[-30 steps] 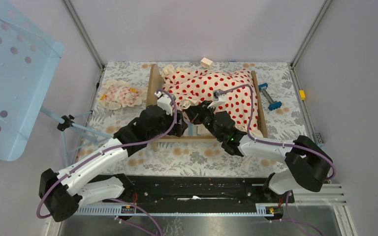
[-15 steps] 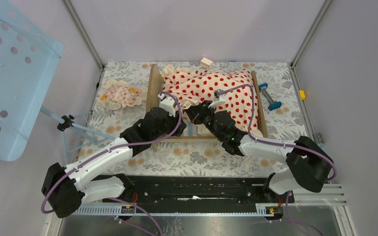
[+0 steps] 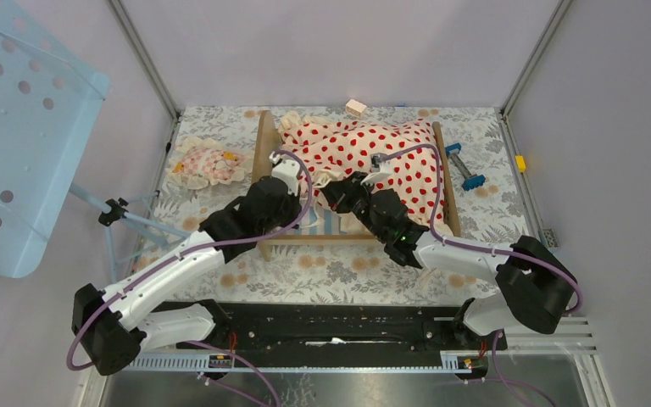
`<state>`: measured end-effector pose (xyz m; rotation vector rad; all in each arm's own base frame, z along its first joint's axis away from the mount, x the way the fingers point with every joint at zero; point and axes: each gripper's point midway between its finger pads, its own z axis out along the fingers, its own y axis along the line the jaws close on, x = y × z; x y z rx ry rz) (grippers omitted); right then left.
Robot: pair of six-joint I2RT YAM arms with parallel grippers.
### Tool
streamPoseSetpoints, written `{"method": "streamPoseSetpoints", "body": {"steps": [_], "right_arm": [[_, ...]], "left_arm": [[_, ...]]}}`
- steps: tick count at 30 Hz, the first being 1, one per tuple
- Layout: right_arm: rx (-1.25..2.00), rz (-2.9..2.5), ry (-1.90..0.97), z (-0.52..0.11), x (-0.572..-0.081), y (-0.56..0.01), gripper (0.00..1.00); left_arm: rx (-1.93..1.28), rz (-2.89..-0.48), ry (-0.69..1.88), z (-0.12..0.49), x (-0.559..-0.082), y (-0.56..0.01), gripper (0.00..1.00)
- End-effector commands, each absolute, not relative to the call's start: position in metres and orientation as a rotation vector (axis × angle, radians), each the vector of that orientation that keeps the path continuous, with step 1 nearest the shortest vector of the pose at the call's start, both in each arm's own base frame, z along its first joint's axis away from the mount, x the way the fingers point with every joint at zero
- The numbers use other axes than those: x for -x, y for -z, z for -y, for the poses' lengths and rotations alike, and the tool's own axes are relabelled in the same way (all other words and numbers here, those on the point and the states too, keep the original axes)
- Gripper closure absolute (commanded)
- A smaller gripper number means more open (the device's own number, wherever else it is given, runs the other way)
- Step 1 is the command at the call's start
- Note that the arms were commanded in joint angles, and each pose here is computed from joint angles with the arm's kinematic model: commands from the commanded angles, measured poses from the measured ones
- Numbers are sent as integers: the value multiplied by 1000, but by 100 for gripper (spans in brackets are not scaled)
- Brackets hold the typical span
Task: Set up the pet bed
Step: Cross the ropes on the bed frame.
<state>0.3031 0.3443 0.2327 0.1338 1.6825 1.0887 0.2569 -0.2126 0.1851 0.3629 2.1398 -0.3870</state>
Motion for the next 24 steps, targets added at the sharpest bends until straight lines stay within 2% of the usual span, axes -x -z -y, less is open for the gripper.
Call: {"method": "streamPoseSetpoints", "body": {"steps": [1, 14, 24], "right_arm": [[-102, -1646, -1139, -347, -300, -250, 100], [18, -1763, -1227, -369, -280, -211, 100], [34, -1808, -1248, -375, -276, -192, 100]], "left_arm": [[-351, -2093, 225, 195, -273, -226, 100], [-427, -2024, -181, 152, -299, -266, 100], [-511, -1970, -350, 143, -313, -290, 100]]}}
